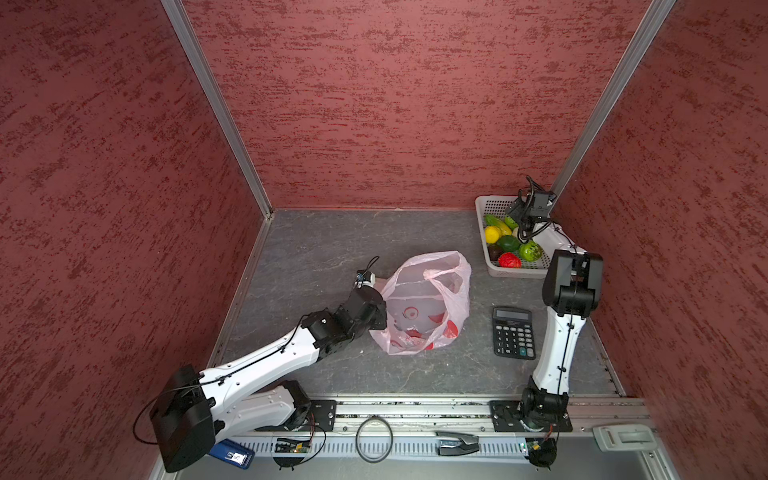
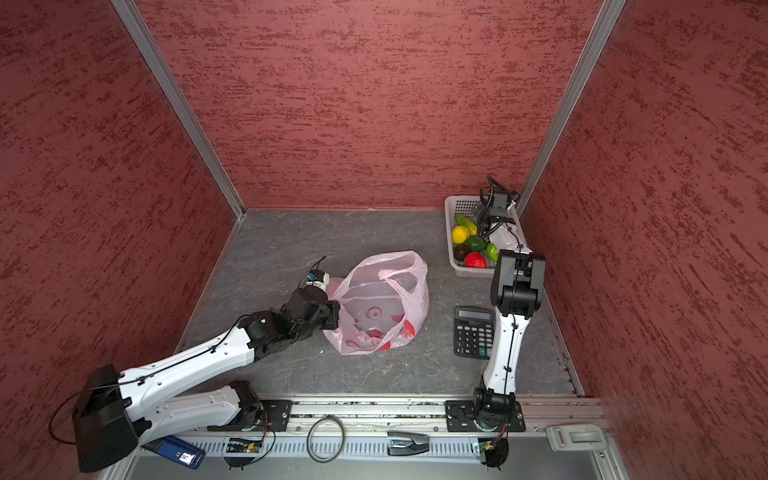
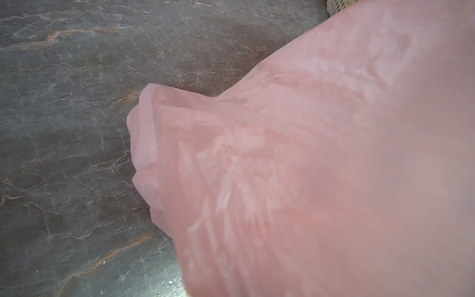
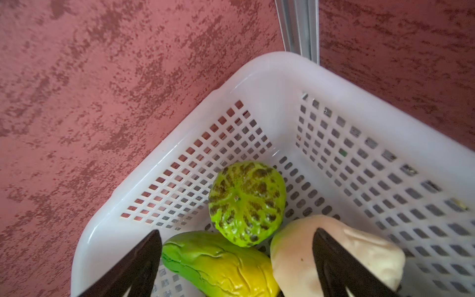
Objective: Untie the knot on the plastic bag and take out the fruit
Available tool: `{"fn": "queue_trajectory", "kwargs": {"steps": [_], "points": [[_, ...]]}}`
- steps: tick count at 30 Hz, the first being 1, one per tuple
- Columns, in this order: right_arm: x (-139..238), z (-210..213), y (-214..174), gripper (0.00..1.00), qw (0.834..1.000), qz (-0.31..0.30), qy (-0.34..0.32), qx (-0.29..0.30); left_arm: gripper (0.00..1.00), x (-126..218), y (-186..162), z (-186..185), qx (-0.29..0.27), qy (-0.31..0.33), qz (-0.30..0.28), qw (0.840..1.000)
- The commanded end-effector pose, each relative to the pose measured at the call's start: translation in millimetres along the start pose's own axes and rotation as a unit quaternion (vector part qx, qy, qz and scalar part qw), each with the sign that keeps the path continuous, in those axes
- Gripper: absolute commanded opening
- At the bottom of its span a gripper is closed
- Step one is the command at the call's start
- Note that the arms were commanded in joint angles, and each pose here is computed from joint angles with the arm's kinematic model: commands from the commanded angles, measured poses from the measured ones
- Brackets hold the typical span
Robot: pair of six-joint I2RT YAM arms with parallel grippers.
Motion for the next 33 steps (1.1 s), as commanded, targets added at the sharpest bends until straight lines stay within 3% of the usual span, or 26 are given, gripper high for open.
{"fn": "queue_trajectory", "kwargs": {"steps": [1, 10, 16, 25, 33], "points": [[28, 12, 7, 0.93, 1.0, -0.005, 0.017, 0.002, 0.0, 0, 6, -4, 0.004, -0.016, -0.014, 1.0], [95, 19, -39, 0.93, 0.998, 0.036, 0.051, 0.017, 0.0, -2, -2, -1, 0.0, -0.031, -0.023, 0.999], [170, 9, -93, 0.93, 0.993, 0.089, 0.069, 0.024, 0.0, -11, 7, 6, 0.014, -0.04, -0.045, 0.998], [285, -21, -167, 0.93, 0.984, 0.157, 0.081, 0.026, 0.0, -48, 47, 22, 0.006, -0.056, -0.077, 0.995], [338, -48, -177, 0.93, 0.983, 0.168, 0.079, 0.017, 0.0, -96, 87, 30, -0.014, -0.063, -0.085, 0.994]]}}
Point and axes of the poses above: each gripper's point midway between its finger pads, its own x axis back along the fingers, its own z axis along the line the jaws close on, y = z × x, the point moved 3 cm from there along x, back along the fingers, and after that the axes turned 12 degrees about -x, right-handed, at the moved point
